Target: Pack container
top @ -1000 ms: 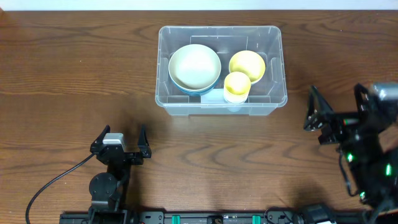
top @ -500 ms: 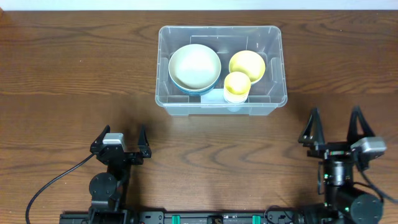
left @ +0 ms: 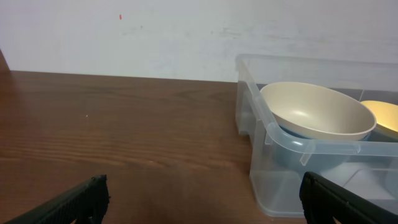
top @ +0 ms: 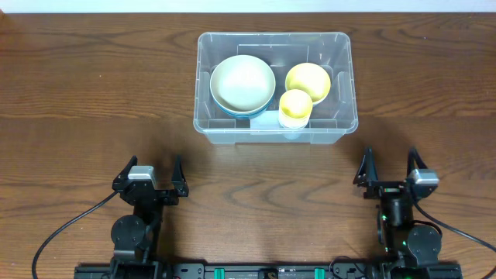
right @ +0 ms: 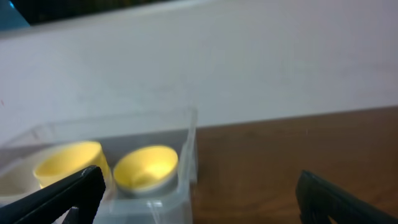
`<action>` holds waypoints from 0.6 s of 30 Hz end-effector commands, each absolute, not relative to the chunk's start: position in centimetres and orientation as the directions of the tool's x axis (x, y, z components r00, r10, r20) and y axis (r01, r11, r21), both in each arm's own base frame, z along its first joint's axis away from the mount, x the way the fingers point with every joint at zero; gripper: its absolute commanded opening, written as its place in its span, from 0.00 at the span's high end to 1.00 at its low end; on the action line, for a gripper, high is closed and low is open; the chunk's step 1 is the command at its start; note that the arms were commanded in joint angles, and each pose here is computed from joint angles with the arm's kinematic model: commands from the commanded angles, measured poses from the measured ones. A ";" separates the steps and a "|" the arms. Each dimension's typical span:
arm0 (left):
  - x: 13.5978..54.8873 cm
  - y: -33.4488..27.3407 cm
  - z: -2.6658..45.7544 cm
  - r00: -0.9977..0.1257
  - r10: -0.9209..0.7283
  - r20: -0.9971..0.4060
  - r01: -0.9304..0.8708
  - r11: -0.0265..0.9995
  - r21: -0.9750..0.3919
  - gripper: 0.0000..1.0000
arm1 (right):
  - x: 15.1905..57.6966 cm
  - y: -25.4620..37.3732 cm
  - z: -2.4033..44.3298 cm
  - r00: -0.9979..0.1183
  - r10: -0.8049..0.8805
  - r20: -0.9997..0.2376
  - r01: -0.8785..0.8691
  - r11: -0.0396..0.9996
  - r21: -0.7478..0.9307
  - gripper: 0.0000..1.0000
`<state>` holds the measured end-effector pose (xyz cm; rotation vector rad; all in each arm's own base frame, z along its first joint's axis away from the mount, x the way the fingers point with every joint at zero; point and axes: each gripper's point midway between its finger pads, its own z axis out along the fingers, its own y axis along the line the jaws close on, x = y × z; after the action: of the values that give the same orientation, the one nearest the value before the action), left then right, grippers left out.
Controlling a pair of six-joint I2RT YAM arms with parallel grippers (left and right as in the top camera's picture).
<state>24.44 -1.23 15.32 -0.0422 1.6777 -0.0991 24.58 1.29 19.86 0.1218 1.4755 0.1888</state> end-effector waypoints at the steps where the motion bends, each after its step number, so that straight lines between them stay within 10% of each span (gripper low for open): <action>1: 24.4 -1.0 13.6 -0.158 -0.092 -0.983 0.012 0.995 -0.095 0.02 | 24.6 1.1 18.8 0.049 0.159 -0.986 -0.034 0.987 0.157 0.01; 18: 24.4 -1.0 13.6 -0.158 -0.092 -0.983 0.012 0.995 -0.095 0.02 | 24.6 1.3 15.7 -0.075 0.109 -0.991 -0.029 0.993 0.111 0.01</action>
<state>24.44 -1.23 15.32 -0.0422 1.6777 -0.0991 24.61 1.42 15.80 0.0740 1.6418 0.1322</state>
